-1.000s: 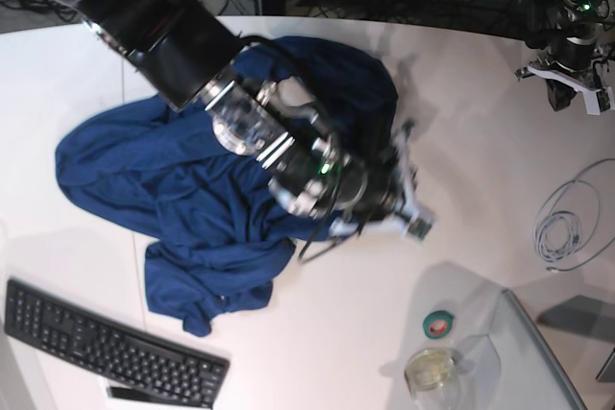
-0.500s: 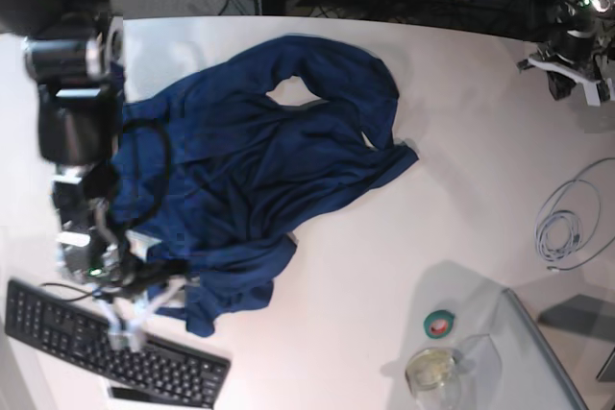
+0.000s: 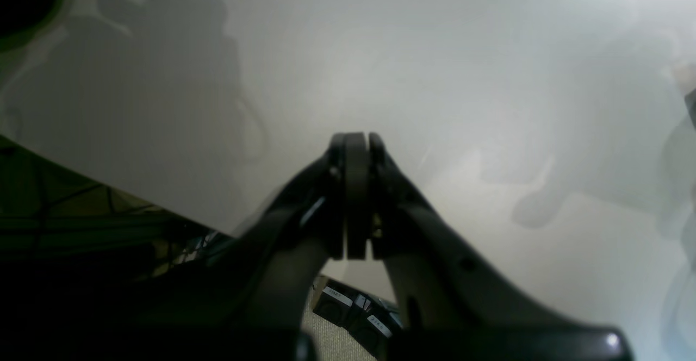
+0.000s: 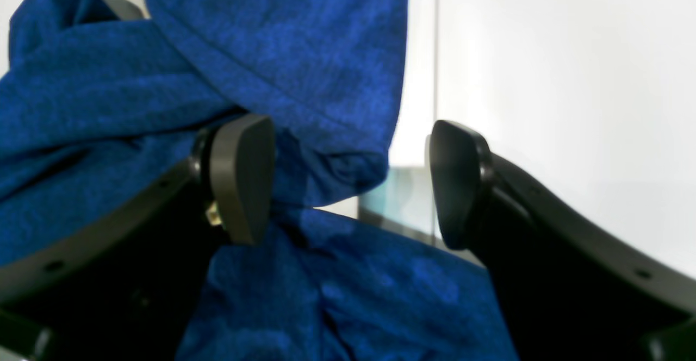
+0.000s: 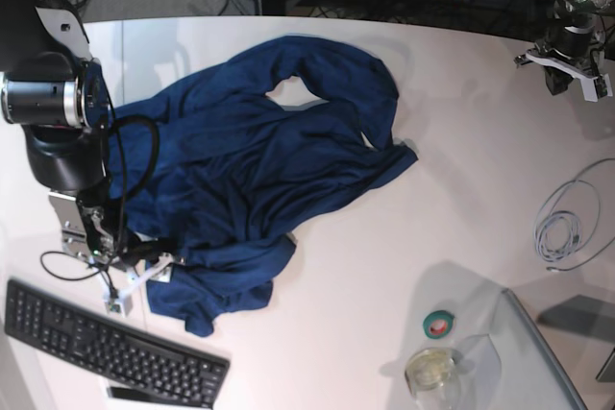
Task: Layout the t-shirt on the table in an organized manner, then fold the t-shirt properly
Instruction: 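Pull the held fabric toward the keyboard with the right gripper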
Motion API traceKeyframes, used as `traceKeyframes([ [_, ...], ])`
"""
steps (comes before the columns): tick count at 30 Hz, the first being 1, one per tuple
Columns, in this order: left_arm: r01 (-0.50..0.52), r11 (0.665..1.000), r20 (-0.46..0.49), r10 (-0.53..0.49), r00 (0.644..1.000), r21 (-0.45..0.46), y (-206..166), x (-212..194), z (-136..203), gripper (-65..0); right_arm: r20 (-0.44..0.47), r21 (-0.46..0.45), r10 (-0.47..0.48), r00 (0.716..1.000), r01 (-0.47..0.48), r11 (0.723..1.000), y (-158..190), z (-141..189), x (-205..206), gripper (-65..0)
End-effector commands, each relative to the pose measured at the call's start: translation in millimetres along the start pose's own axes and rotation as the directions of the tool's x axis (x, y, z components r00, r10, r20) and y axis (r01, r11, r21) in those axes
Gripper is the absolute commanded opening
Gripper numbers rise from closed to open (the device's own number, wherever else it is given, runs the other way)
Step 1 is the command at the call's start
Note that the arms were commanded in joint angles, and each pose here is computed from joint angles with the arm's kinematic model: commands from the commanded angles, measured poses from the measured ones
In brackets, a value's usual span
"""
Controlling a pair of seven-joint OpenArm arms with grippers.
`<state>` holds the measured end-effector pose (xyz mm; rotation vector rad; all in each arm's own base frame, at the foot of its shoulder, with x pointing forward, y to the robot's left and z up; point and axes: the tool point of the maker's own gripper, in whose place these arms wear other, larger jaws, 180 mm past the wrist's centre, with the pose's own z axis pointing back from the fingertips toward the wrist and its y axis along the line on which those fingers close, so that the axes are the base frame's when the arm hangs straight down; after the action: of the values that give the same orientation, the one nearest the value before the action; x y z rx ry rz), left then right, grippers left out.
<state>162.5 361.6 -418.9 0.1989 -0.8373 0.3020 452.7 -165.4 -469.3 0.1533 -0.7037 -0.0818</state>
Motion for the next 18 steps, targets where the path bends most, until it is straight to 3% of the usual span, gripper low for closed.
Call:
traceKeyframes([
  [1, 0.011, 1.000, 0.045, -0.012, 0.999, 0.009, 5.3, 14.2, 2.5, -65.0, 0.068, 0.006, 0.003, 0.998, -0.004, 1.000, 0.0, 3.6, 29.5, -26.0],
  [3, 0.009, 1.000, 0.041, -0.010, 0.999, 0.009, 5.6, 12.5, 2.1, -65.0, 0.096, 0.005, 0.004, 0.995, -0.004, 1.000, -0.3, 3.7, 32.7, -35.6],
  [7, 0.012, 1.000, 0.045, -0.012, 0.999, 0.007, 5.0, 14.2, 2.5, -65.0, 0.098, -0.003, 0.047, 0.994, -0.047, 0.999, -1.2, 1.8, 32.4, -64.2],
  [11, 0.011, 1.000, 0.038, -0.011, 0.999, 0.008, 5.7, 11.3, 2.7, -65.0, 0.075, 0.000, 0.060, 0.995, -0.060, 0.998, 0.4, 2.3, 34.9, -65.0],
  [14, 0.017, 1.000, 0.035, -0.018, 0.999, 0.010, 6.6, 10.0, 5.1, -65.0, 0.118, 0.002, 0.061, 0.991, -0.061, 0.998, 3.0, 6.6, 53.4, -63.8],
  [16, 0.016, 1.000, 0.032, -0.016, 0.999, 0.010, 6.8, 8.9, 4.9, -65.0, 0.146, 0.003, 0.070, 0.987, -0.071, 0.997, 5.1, 9.8, 60.9, -57.9],
  [18, 0.015, 1.000, 0.027, -0.016, 1.000, 0.012, 8.3, 7.2, 5.0, -65.0, 0.147, 0.003, 0.071, 0.987, -0.072, 0.997, 4.9, 9.9, 57.2, -46.1],
])
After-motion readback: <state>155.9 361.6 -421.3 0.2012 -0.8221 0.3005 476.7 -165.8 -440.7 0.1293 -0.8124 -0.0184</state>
